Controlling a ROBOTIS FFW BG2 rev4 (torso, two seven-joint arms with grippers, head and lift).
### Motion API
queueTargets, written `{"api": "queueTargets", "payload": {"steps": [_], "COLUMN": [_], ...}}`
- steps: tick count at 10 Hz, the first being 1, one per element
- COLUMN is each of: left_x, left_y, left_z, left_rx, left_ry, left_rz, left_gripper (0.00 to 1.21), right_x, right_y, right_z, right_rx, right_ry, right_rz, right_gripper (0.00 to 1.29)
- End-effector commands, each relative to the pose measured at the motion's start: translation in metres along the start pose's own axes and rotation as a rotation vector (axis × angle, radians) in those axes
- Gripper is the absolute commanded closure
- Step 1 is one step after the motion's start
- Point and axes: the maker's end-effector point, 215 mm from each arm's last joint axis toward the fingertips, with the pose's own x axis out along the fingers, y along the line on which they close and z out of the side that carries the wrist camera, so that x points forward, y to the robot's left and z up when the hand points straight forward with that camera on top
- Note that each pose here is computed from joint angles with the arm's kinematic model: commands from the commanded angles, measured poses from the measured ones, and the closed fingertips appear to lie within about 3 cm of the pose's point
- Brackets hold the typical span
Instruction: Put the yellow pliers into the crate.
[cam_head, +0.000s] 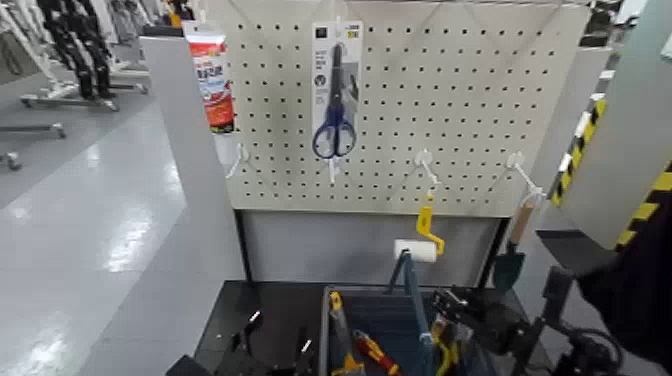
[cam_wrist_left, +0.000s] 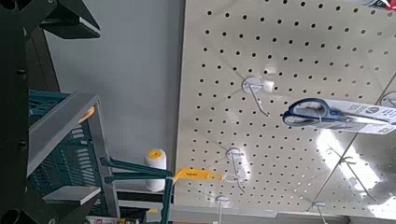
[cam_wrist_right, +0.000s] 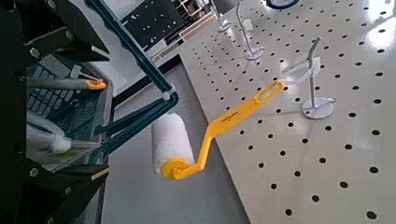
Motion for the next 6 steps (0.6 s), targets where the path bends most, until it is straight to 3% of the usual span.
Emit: {"api": "queueTargets", "payload": {"steps": [1, 2, 4, 6], "left_x": [0.0, 0.001, 0.0, 0.0], "left_y": [0.0, -0.001, 0.0, 0.0], "left_z": [0.0, 0.0, 0.0, 0.001], "left_rx": [0.001, 0.001, 0.003, 0.003], "left_ry": [0.001, 0.0, 0.0, -0.001], "left_rz": [-0.002, -0.005, -0.005, -0.006], "left_gripper": [0.12, 0.12, 0.12, 0.12], "right_x": [0.001, -0.001, -0.01, -0.02], "right_y": [0.002, 0.002, -0.004, 0.005], "right_z": [0.009, 0.016, 0.031, 0.037], "right_rx": [-0.031, -0.057, -0.153, -0.292], "right_ry": [-0.027, -0.05, -0.112, -0.159], "right_rz": [-0.007, -0.021, -0.12, -0.188], "right_gripper": [0.05, 0.05, 0.05, 0.05]}}
